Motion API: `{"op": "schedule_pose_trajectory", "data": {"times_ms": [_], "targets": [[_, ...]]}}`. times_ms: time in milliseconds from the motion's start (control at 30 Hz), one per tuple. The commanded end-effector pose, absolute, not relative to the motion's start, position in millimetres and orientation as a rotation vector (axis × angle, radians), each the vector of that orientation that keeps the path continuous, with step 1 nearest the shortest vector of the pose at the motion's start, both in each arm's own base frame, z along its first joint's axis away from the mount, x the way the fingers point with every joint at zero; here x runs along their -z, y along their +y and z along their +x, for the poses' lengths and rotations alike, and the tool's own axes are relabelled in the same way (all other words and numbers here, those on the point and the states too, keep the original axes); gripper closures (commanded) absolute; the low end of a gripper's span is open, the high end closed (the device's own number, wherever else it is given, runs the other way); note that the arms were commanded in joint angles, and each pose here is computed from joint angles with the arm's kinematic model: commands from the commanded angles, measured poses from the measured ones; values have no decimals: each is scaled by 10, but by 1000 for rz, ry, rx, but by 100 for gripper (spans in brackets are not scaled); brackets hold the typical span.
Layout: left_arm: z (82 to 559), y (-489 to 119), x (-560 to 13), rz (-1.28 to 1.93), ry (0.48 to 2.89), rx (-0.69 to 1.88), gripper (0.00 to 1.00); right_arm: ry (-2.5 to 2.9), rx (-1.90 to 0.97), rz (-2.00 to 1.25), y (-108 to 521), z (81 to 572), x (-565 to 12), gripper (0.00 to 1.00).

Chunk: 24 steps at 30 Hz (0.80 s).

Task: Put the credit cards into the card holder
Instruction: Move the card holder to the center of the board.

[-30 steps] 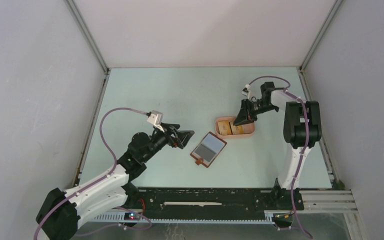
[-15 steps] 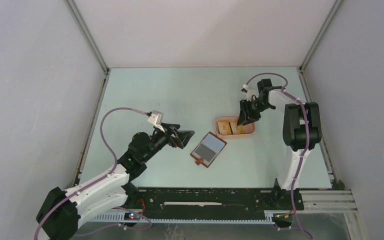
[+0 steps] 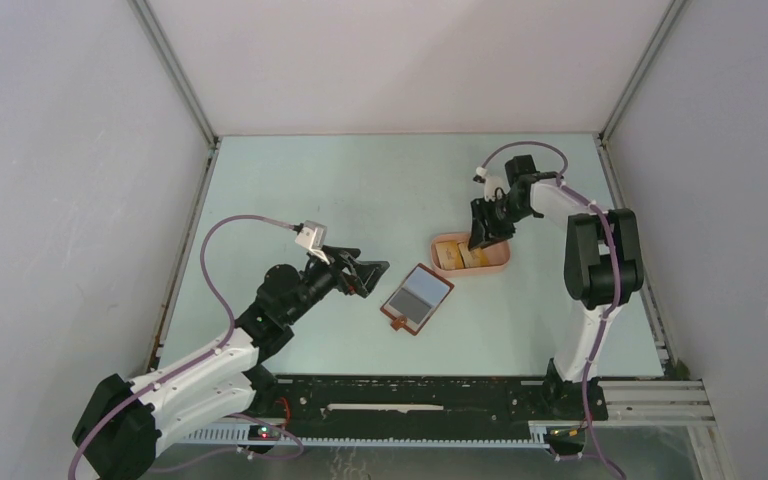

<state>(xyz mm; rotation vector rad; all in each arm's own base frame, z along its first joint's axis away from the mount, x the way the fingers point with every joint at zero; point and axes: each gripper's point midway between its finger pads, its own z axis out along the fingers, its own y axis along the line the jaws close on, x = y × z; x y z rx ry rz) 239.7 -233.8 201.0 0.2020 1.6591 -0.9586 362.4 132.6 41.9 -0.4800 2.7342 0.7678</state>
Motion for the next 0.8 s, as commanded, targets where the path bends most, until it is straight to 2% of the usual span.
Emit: {"op": "schedule_pose_trajectory", "data": {"times_ms": [0, 200, 767], "targets": [[2398, -2351, -2114, 201, 1620, 983, 1, 2601, -804, -584, 1518, 3666, -739, 47], [2401, -2349, -2111, 196, 1623, 984, 1, 2604, -1063, -538, 1758, 3559, -724, 48], [2391, -2364, -2089, 195, 1629, 995, 1, 2688, -1172, -485, 1874, 3513, -419, 50]]}}
